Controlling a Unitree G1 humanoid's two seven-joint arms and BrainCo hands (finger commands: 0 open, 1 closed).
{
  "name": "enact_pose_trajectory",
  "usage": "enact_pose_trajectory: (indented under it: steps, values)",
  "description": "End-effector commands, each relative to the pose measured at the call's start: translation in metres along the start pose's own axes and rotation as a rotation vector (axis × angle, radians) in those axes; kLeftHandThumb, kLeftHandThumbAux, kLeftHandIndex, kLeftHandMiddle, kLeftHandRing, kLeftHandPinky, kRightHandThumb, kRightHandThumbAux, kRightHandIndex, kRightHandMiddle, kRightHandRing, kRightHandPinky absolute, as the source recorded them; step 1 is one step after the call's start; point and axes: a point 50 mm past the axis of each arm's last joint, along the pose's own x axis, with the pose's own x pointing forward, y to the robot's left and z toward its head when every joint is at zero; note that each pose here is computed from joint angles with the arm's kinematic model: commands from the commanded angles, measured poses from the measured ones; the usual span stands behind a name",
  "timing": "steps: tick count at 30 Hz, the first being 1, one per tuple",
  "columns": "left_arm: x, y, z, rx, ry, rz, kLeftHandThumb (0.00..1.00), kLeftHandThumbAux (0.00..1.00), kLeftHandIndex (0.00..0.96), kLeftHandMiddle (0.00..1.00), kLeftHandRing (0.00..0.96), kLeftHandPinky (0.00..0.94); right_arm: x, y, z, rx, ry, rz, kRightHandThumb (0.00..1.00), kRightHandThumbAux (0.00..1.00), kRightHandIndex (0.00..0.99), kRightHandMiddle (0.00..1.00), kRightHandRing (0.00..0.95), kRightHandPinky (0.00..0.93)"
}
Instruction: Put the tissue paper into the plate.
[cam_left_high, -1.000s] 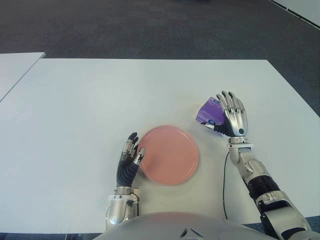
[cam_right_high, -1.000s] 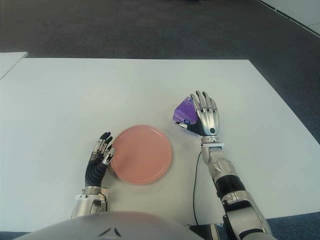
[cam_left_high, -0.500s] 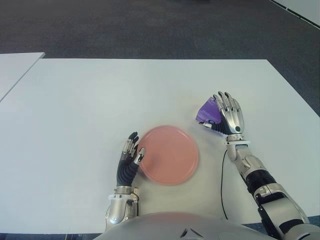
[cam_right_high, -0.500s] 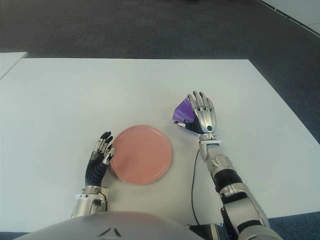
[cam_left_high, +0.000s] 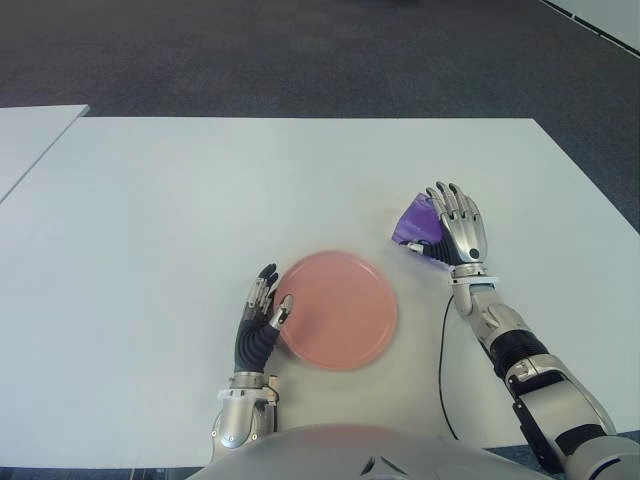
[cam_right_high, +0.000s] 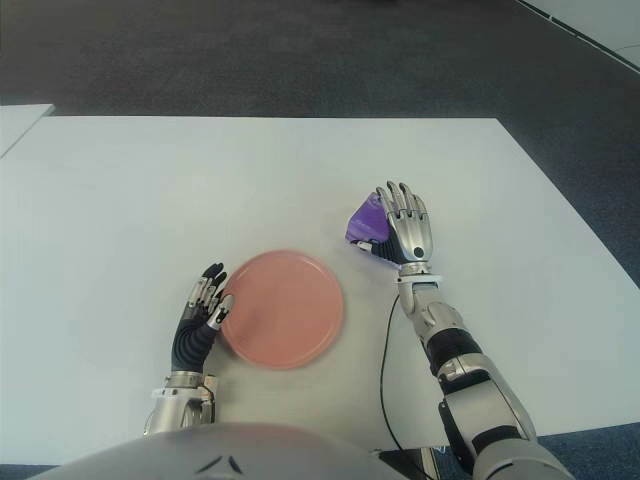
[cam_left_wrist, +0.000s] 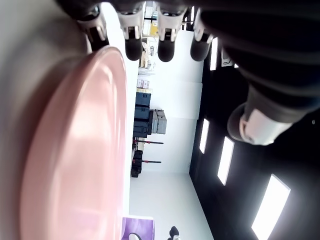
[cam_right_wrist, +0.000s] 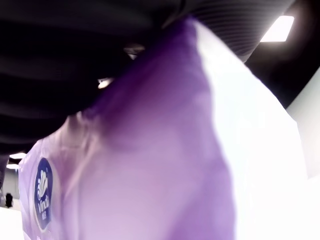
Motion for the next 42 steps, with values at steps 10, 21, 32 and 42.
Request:
enact_pose_trajectory:
  steps: [10,21,32,42]
  values:
    - [-0.018,0.005,-0.042,-0.008,0.249,0.049,0.115,0.563,0.0,0.0,0.0,0.0,0.006,0.007,-0.003,-0.004,0.018,0.045,0.306,0.447,0.003,0.051,0.023,0.035]
    - [-0.019,0.007,-0.043,0.001,0.254,0.044,0.126,0.569,0.0,0.0,0.0,0.0,0.011,0.011,-0.006,-0.006,0.048,0.087,0.274,0.473,0.0,0.042,0.021,0.036]
    - [-0.02,0.007,-0.042,-0.009,0.255,0.044,0.117,0.576,0.0,0.0,0.0,0.0,0.008,0.019,-0.013,0.008,0.096,0.18,0.29,0.483,0.001,0.047,0.026,0.036]
    - [-0.016,0.005,-0.04,-0.019,0.244,0.052,0.116,0.576,0.0,0.0,0.0,0.0,-0.004,0.033,-0.016,0.063,0.157,0.317,0.344,0.496,0.017,0.065,0.039,0.051]
